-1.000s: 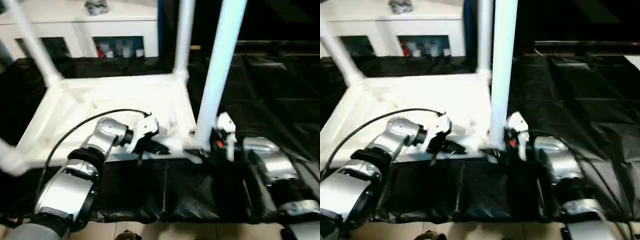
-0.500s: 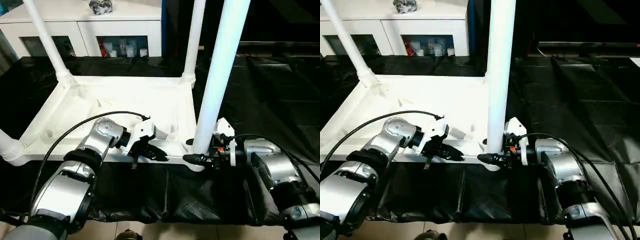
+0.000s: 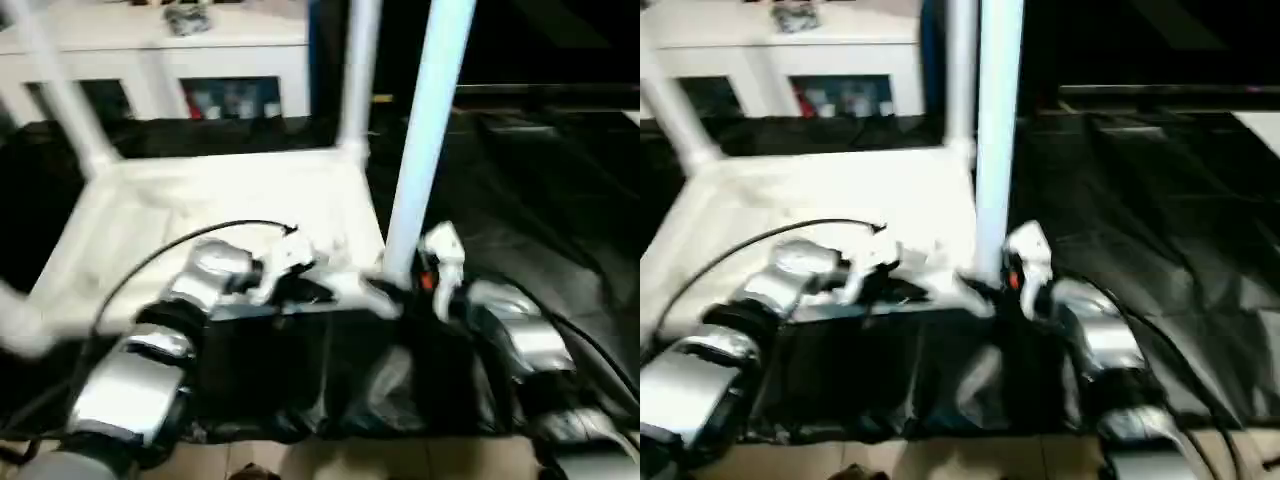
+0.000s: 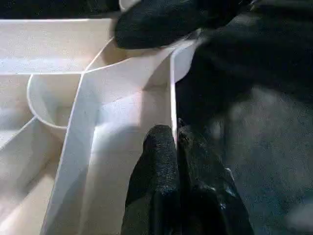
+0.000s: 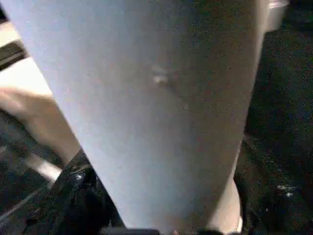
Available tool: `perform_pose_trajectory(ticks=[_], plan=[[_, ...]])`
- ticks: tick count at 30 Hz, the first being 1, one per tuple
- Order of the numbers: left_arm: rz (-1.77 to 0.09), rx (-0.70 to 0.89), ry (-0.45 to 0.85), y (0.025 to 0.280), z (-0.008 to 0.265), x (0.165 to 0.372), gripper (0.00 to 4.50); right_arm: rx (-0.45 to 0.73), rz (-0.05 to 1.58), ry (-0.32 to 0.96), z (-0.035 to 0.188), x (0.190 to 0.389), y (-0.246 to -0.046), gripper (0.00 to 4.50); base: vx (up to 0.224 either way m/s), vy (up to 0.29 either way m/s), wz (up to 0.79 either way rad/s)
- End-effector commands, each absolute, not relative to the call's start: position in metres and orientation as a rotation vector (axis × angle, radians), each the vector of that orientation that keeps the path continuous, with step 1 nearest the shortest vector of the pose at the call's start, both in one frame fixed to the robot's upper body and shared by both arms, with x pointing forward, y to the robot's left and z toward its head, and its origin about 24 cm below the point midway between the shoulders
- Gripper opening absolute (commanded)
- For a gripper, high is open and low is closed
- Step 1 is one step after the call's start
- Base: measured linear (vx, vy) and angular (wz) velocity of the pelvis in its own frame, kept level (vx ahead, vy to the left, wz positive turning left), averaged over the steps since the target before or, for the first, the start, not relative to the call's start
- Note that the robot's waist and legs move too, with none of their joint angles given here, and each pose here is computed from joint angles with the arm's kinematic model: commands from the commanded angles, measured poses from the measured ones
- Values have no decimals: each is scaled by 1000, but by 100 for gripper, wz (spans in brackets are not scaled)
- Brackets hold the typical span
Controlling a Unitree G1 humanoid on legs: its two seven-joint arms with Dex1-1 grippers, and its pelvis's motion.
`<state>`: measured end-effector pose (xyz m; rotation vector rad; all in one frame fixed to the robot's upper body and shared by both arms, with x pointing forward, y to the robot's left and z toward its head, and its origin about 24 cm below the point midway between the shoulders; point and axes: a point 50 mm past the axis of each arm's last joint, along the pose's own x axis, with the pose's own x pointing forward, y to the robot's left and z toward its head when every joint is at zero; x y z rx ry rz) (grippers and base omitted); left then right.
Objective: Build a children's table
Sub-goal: Rotate leg to tighten
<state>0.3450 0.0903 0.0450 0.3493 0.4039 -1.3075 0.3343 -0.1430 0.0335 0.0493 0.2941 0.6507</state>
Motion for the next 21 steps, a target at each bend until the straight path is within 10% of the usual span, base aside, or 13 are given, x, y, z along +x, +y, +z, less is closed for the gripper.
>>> perform_pose_trajectory(ticks=[1, 8, 21], plan=[[-1403, 329, 326, 48, 56, 342, 0, 65, 639, 366, 20, 334, -113, 272, 0, 0, 0], [-1333, 298, 305, 29, 58, 343, 0, 54, 583, 286, 26, 341, -89, 328, 0, 0, 0], [-1504, 374, 301, 67, 59, 339, 0, -63, 999, 279, 35, 321, -126, 369, 0, 0, 0]])
